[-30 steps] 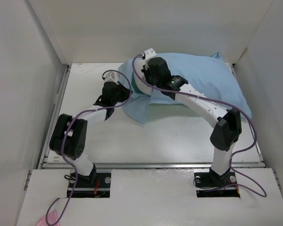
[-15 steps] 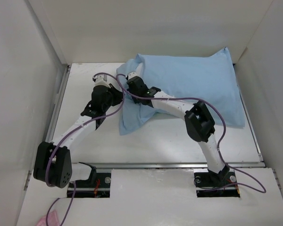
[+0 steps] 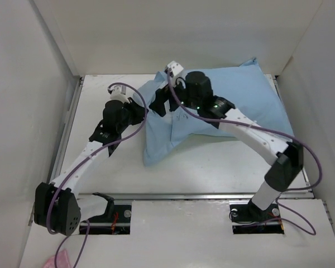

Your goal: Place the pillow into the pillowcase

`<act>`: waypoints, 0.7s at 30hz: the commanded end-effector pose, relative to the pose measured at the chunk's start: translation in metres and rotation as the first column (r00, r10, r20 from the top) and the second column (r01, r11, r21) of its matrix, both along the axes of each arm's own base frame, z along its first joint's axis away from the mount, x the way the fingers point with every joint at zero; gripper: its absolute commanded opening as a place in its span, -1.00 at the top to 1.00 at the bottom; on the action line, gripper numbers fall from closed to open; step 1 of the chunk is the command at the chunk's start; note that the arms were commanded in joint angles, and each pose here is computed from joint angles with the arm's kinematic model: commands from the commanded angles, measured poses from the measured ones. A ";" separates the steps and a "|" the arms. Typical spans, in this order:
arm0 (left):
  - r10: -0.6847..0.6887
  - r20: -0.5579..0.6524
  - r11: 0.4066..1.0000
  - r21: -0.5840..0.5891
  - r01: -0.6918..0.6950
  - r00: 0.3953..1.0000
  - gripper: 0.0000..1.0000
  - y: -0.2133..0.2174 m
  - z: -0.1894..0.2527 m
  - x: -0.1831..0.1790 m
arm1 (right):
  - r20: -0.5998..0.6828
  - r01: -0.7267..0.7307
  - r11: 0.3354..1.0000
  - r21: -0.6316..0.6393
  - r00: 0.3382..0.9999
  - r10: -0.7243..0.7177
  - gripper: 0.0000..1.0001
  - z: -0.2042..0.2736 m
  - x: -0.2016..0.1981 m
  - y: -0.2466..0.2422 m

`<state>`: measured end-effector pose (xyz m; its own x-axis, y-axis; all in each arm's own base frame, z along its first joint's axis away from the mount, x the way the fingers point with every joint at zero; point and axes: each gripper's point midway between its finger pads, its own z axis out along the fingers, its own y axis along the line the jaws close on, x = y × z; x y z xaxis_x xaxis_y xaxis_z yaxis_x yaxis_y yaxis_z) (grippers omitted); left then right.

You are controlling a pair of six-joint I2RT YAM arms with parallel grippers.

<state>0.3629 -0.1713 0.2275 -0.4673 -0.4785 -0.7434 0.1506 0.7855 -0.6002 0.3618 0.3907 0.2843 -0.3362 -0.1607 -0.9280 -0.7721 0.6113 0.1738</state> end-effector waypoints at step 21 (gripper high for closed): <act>0.127 0.203 0.990 0.027 -0.135 0.971 1.00 0.047 0.100 -0.042 | -0.133 0.185 0.944 -0.274 0.965 -0.228 0.26 -0.129 0.013 -0.017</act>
<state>0.3074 -0.1222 0.2652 -0.3856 -0.4562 -0.8020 0.0696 0.8524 -0.5183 0.3852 0.3444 0.2101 -0.4750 -0.1963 -0.8578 -0.5406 0.8343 0.1084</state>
